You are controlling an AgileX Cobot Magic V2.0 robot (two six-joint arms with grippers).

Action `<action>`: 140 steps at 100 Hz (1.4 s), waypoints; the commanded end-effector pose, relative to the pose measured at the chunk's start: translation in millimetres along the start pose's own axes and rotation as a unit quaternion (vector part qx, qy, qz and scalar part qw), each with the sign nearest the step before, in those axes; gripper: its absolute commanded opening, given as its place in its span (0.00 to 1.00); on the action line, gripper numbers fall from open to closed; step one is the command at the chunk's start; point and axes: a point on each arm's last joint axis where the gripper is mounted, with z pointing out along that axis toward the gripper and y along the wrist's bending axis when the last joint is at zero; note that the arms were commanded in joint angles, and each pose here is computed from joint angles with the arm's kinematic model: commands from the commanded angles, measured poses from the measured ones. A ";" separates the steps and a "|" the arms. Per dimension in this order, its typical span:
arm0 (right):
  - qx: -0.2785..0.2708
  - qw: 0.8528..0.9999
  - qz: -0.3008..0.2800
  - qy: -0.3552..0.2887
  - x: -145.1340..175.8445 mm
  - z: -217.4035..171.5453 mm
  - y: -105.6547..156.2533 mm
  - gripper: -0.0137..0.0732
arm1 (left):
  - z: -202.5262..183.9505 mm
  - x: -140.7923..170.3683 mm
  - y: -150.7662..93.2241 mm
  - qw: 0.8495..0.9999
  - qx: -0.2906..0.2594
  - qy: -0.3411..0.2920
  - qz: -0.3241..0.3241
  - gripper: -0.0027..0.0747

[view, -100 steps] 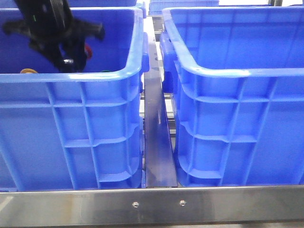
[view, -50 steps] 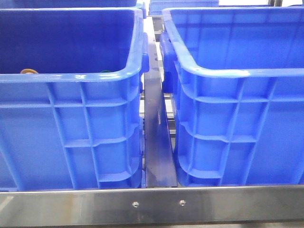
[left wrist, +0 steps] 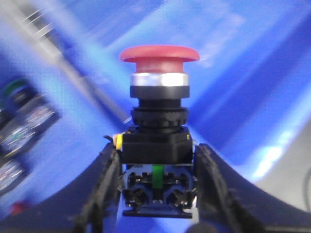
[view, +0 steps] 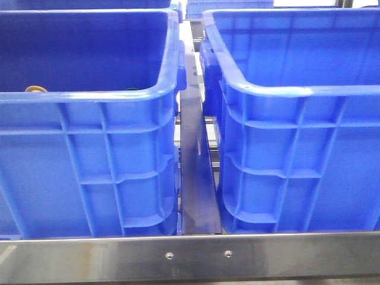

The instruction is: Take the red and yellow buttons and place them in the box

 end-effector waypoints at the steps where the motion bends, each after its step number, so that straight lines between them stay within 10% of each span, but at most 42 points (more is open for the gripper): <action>1: -0.006 0.998 0.007 -0.058 -36.9 -5.0 5.0 0.08 | -17.9 -15.7 -12.3 0.997 0.033 -0.076 0.008 0.01; 37: 0.000 0.988 0.090 0.124 -123.2 17.5 22.7 0.08 | -20.3 -16.7 -22.7 0.995 0.050 -0.087 0.018 0.01; 72: -0.008 0.956 0.157 0.247 -127.6 64.4 32.2 0.09 | -20.3 -16.7 -22.7 0.995 0.050 -0.087 0.018 0.01; 108: -0.020 0.937 0.199 0.285 -120.2 70.0 37.1 0.76 | -20.3 -16.7 -22.7 0.995 0.050 -0.087 0.018 0.01; 140: -0.156 0.914 0.253 0.276 -123.2 87.5 61.5 0.79 | -20.3 -16.7 -22.7 0.995 0.050 -0.087 0.018 0.01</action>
